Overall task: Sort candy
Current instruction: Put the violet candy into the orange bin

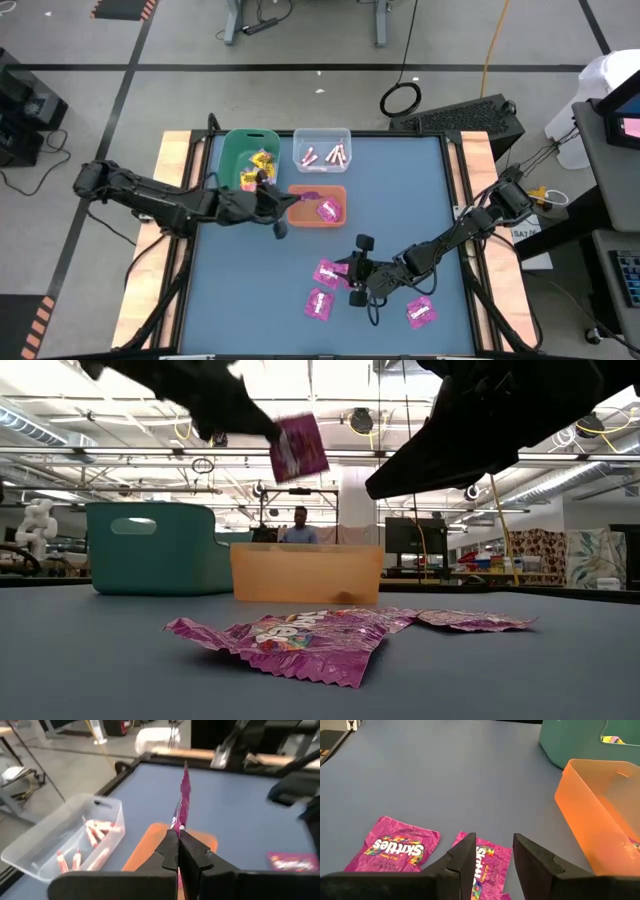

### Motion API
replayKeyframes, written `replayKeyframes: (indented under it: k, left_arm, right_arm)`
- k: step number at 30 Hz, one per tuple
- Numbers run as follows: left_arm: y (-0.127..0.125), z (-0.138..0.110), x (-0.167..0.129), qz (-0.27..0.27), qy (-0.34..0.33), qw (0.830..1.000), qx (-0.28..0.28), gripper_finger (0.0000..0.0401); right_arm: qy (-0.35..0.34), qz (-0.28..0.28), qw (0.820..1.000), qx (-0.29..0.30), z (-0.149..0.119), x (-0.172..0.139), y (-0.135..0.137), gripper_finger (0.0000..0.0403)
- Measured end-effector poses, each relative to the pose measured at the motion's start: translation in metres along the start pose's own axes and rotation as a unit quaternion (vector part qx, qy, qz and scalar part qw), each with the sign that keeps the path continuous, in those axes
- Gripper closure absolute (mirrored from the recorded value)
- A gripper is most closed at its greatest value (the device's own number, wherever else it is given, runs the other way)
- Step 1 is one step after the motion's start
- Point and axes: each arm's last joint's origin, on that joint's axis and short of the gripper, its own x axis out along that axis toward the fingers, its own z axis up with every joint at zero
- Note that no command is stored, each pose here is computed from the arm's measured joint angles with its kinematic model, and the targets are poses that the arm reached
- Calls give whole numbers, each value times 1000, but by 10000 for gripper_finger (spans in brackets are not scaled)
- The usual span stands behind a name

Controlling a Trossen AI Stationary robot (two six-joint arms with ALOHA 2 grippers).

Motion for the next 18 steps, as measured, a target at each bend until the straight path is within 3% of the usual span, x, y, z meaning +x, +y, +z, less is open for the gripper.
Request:
replayKeyframes:
  k: [12, 18]
  left_arm:
    - [6, -41, 48, 44, 96, 994, 27, 399]
    - [3, -57, 60, 48, 125, 990, 39, 399]
  right_arm:
    - [46, -11, 999, 24, -10, -1, -3, 282]
    - [90, 21, 995, 45, -20, -8, 6, 280]
